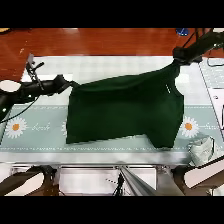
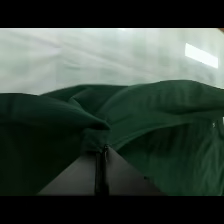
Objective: Fold the shirts.
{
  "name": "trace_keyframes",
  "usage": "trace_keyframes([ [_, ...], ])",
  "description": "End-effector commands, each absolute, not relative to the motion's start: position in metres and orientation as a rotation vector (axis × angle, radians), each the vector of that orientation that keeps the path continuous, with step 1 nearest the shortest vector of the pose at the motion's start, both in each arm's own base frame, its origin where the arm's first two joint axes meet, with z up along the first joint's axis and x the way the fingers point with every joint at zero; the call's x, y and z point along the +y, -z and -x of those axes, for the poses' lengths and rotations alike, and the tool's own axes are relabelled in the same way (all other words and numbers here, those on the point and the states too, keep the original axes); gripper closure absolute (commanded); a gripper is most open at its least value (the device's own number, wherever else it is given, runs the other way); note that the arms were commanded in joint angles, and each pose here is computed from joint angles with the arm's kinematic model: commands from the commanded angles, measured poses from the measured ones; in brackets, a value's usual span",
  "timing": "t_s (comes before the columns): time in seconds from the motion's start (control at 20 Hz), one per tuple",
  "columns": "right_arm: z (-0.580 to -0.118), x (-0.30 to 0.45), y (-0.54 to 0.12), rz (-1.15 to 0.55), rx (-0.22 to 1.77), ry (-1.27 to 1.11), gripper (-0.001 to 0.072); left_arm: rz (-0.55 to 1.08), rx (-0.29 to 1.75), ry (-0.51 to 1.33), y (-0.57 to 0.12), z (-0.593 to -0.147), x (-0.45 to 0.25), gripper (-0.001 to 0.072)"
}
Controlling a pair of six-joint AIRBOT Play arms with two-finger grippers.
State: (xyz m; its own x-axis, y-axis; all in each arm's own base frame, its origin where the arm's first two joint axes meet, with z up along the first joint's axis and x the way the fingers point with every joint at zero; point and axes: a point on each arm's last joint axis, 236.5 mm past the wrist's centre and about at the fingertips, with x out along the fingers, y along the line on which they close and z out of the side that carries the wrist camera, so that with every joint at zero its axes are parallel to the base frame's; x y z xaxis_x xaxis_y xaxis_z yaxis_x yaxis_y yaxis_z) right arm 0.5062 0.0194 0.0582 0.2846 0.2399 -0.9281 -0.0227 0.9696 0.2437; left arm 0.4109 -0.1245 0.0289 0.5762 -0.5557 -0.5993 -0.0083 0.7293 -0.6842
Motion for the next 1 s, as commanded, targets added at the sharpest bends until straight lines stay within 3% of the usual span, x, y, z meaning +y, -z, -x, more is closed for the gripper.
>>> trace_keyframes([
  [0.0, -0.498, 0.02, -0.045, -0.171, 1.332, -0.209, 0.0346, 0.716, 1.002, 0.387, -0.013, -0.402, -0.129, 0.0459],
  [0.05, -0.49, 0.016, -0.053, -0.125, 1.334, -0.23, 0.0343, 0.73, 1.009, 0.403, -0.022, -0.401, -0.122, 0.0284],
  [0.1, -0.48, 0.007, -0.061, -0.072, 1.346, -0.23, 0.0332, 0.747, 1.024, 0.431, -0.034, -0.398, -0.112, 0.0163],
  [0.25, -0.452, -0.03, -0.099, -0.106, 1.345, -0.133, 0.0331, 0.709, 1.198, 0.508, -0.049, -0.354, -0.074, 0.0175],
  [0.5, -0.409, -0.093, -0.121, -0.168, 1.389, 0.015, 0.0325, 0.687, 1.587, 0.461, 0.005, -0.247, -0.043, 0.0185],
  [0.65, -0.407, -0.105, -0.124, -0.234, 1.346, 0.001, 0.0293, 0.74, 1.671, 0.493, 0.041, -0.197, -0.067, 0.0168],
  [0.75, -0.405, -0.106, -0.119, -0.281, 1.347, -0.022, 0.0293, 0.766, 1.701, 0.48, 0.064, -0.174, -0.076, 0.0094],
  [0.95, -0.41, -0.101, -0.111, -0.317, 1.333, -0.051, 0.0293, 0.778, 1.706, 0.438, 0.089, -0.16, -0.081, 0.0094],
])
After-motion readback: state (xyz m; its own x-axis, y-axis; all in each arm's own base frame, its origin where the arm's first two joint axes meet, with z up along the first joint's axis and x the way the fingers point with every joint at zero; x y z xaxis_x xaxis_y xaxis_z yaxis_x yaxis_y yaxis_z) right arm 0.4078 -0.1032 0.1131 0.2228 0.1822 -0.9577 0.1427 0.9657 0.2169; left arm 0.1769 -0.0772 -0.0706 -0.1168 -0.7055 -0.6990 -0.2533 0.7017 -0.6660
